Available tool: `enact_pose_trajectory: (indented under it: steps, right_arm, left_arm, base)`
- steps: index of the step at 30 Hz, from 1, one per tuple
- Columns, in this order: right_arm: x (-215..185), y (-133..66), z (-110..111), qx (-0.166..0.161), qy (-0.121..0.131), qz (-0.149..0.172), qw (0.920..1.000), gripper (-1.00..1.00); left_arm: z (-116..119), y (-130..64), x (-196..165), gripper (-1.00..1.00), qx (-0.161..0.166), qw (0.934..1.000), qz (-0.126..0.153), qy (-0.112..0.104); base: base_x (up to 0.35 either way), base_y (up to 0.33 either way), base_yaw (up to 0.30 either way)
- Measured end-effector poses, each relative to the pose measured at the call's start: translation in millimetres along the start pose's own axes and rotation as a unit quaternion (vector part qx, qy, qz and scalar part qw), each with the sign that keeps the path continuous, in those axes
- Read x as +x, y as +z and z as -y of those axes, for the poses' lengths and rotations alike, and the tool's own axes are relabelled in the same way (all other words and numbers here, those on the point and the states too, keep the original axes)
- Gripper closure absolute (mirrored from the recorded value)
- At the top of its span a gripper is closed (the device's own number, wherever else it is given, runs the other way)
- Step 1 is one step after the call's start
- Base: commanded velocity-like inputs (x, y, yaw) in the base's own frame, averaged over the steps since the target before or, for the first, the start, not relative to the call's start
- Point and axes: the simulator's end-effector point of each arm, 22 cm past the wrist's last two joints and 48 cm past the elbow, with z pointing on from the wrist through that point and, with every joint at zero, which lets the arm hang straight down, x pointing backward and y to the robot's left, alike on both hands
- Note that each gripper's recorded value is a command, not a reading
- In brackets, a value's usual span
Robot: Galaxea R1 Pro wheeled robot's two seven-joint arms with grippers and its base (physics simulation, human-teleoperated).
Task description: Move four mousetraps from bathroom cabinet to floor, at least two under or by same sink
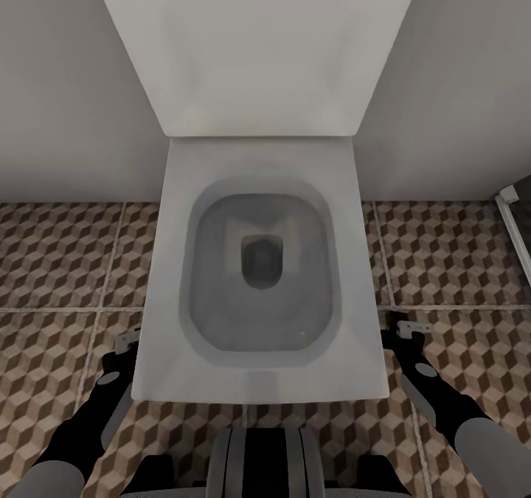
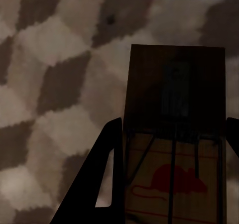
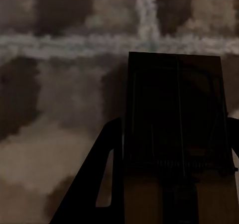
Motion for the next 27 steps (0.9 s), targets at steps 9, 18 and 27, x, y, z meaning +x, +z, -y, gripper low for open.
enact_pose_trajectory:
  steps: [9, 18, 27]
  right_arm:
    - [7.8, 2.0, -1.1, -0.001, -0.002, -0.006, 1.0, 1.0]
    - [7.8, 2.0, -1.2, -0.001, -0.002, -0.006, 1.0, 1.0]
    - [7.9, 2.0, -1.6, -0.002, -0.002, -0.006, 1.0, 1.0]
  left_arm:
    - [0.6, 2.8, 6.9, 1.0, -0.001, 1.0, -0.006, 0.002]
    - [1.2, 2.7, 6.3, 1.0, 0.0, 1.0, -0.005, 0.002]
    - [1.5, 2.6, 6.2, 1.0, 0.0, 1.0, -0.005, 0.001]
  base:
    - [0.0, 0.0, 0.0]
    - [0.0, 0.0, 0.0]
    - [0.0, 0.0, 0.0]
